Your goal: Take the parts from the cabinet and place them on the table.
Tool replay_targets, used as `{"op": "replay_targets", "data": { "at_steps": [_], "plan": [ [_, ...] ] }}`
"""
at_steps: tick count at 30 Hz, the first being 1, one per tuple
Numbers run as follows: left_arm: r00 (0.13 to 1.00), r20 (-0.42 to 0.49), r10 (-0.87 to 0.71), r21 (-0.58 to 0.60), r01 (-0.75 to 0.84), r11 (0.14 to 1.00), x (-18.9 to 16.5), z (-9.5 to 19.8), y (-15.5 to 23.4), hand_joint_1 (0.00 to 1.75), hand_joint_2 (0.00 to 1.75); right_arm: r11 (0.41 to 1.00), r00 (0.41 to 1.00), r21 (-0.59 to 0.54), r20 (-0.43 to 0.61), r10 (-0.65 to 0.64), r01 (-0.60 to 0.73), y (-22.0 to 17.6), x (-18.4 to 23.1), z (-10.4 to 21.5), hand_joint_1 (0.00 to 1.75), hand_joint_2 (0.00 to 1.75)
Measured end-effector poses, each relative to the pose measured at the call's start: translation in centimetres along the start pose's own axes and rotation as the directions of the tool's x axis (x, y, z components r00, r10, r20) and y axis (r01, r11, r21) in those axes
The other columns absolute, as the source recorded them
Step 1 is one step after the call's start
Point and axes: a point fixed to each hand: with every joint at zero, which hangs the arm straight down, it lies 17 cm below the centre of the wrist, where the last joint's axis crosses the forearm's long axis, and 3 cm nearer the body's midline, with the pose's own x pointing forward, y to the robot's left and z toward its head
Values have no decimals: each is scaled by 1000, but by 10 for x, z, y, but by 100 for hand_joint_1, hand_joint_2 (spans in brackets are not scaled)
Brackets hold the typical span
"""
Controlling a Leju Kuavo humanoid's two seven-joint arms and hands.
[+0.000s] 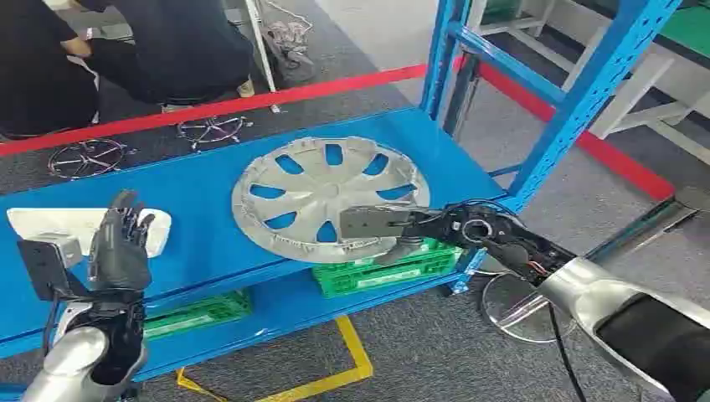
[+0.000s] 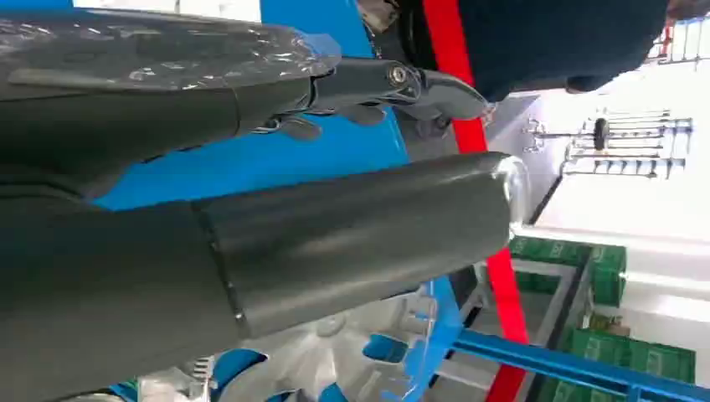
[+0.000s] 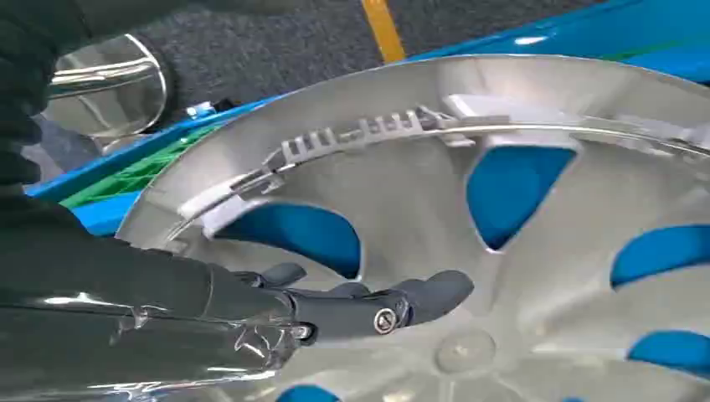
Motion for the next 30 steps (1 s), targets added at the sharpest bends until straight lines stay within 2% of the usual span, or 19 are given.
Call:
{"op": "replay_targets", "data": {
  "at_steps": [6, 20, 27, 30],
  "plan": [
    [1000, 5, 4, 4, -4, 1000, 2, -1, 2, 0, 0, 999, 999, 45, -28, 25, -23, 15, -16, -3, 0, 175],
    [1000, 22, 12, -8, -11, 1000, 7, -4, 1, 0, 0, 996, 996, 75, -69, 57, -51, 20, -34, -4, 0, 175],
    [999, 45, 15, -7, -14, 1000, 11, -6, 2, 0, 0, 984, 981, 12, -84, 176, -176, 12, -45, -9, 0, 175],
    [999, 50, 13, -4, -13, 1000, 11, -6, 3, 0, 0, 959, 957, -41, -93, 277, -281, 5, -49, -13, 0, 175]
  ]
}}
